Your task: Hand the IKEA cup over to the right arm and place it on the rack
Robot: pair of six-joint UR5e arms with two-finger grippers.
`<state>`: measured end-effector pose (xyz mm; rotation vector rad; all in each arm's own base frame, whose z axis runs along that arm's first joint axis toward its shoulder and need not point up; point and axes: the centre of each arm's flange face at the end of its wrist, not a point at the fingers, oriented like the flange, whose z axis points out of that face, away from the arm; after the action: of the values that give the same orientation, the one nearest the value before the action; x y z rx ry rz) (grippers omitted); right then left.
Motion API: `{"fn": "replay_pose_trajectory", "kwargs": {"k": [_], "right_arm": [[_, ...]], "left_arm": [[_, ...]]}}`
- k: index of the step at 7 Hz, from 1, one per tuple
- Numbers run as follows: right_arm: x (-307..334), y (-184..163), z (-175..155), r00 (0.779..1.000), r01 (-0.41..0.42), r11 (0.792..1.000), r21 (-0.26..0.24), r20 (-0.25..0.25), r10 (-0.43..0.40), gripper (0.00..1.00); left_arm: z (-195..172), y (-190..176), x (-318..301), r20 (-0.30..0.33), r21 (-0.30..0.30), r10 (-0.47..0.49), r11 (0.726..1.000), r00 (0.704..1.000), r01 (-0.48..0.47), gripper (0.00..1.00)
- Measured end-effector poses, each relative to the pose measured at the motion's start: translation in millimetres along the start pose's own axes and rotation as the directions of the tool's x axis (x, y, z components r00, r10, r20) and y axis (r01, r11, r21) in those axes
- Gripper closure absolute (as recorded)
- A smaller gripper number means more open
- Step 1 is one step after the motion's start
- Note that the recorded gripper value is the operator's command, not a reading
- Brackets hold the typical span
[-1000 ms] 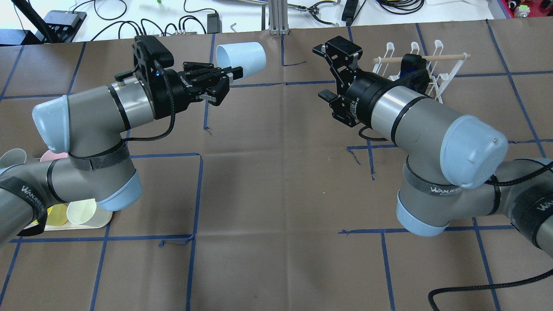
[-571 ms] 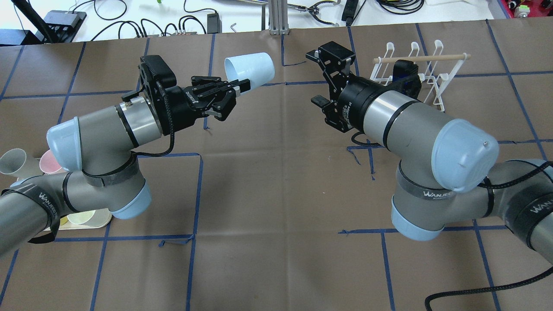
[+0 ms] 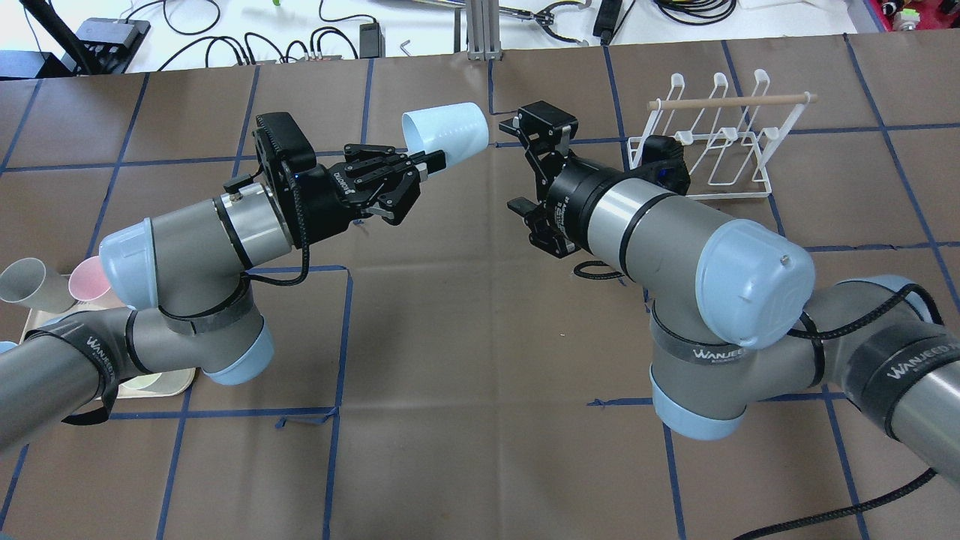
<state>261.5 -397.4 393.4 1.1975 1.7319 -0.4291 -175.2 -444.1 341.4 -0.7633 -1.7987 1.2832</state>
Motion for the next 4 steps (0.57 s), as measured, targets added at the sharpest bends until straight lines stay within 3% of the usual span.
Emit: {"fn": "replay_pose_trajectory", "kwargs": {"k": [4], "right_arm": [[-16.0, 4.5, 30.8, 1.000, 0.010, 1.000, -0.006, -0.021, -0.010, 0.00]], "left_arm": [[0.1, 1.0, 0.2, -0.001, 0.000, -0.004, 1.000, 1.000, 0.004, 0.94]]}}
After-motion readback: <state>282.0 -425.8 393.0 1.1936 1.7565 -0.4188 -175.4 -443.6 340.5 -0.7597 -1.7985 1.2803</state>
